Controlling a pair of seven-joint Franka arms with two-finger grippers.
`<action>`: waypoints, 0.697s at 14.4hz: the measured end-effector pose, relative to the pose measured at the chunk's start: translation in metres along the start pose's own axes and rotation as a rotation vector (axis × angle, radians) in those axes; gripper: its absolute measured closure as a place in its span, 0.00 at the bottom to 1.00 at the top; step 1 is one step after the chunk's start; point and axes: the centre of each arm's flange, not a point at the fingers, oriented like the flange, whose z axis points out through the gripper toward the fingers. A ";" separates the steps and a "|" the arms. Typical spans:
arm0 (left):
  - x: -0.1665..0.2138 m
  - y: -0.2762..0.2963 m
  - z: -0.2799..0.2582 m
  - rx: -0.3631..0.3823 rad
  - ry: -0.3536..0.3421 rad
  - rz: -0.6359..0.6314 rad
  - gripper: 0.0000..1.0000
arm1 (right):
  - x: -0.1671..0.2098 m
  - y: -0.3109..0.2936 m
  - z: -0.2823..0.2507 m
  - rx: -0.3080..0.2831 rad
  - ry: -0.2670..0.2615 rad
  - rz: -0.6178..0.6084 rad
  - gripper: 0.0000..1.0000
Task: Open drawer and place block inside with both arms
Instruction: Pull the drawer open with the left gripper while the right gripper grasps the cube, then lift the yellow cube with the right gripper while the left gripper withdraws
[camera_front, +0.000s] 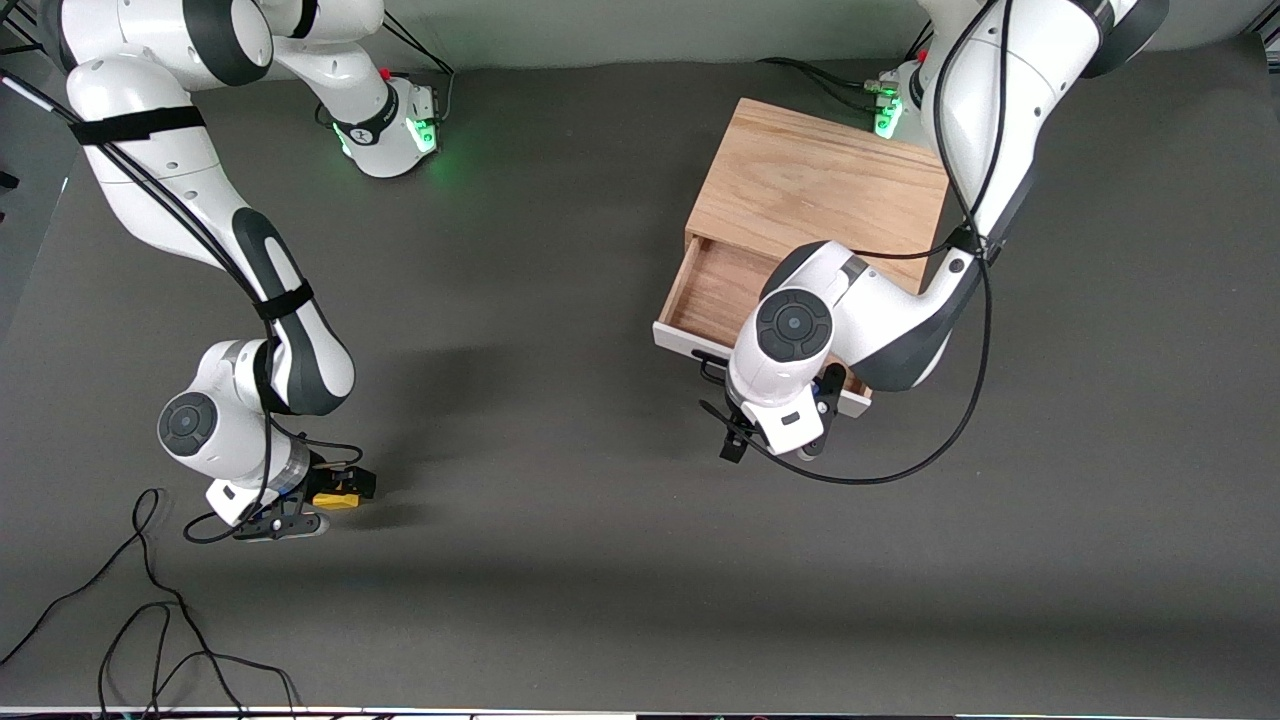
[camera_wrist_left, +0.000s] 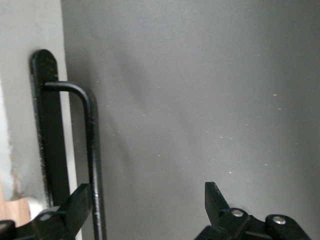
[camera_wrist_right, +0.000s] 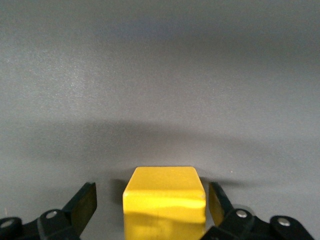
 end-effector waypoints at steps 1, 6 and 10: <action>0.001 0.003 -0.005 -0.014 -0.002 -0.002 0.00 | 0.000 0.000 0.001 0.000 -0.001 -0.002 0.03; 0.011 0.021 -0.057 -0.074 0.009 -0.020 0.00 | -0.001 0.002 0.004 -0.002 -0.003 -0.018 0.25; 0.056 0.008 -0.151 -0.038 0.020 0.055 0.00 | -0.001 0.002 0.003 -0.002 -0.002 -0.020 0.42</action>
